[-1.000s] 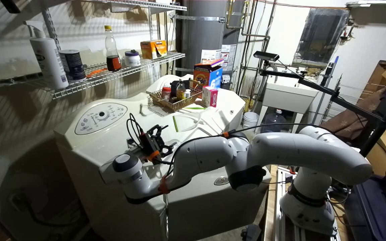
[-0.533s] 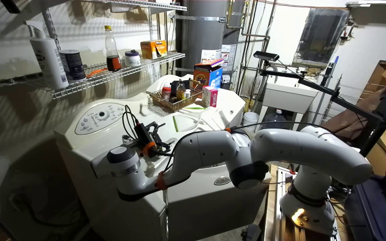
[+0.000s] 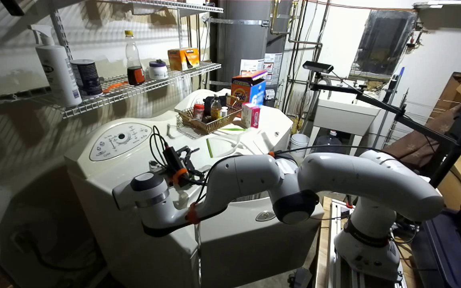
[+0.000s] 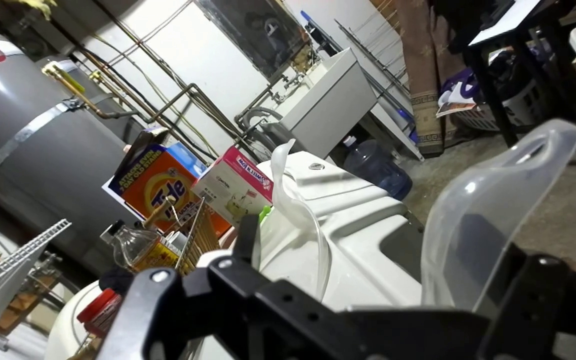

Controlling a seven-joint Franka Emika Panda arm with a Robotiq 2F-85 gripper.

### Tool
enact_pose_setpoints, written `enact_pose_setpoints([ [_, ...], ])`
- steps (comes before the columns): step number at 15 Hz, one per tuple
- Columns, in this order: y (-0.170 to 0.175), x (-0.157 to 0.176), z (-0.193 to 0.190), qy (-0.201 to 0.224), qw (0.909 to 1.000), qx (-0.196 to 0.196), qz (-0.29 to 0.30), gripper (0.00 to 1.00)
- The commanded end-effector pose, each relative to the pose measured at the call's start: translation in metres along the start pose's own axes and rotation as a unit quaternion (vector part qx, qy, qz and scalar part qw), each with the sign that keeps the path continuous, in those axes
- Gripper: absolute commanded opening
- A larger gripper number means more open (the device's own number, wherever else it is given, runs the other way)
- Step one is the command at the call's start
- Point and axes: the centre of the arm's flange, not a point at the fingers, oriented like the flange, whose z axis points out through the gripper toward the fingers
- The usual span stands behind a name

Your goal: Use the green hand broom to sweep the top of the left washing machine

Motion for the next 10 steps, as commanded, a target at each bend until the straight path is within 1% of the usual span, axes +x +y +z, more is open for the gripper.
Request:
enact_pose_setpoints([
  [1,0.027,0.052,-0.048,0.007,0.9998,0.012,0.015,1.0],
  [7,0.018,0.066,-0.042,0.013,0.9996,0.017,0.017,1.0],
  [10,0.019,0.065,-0.044,0.027,0.9988,0.04,-0.005,1.0],
])
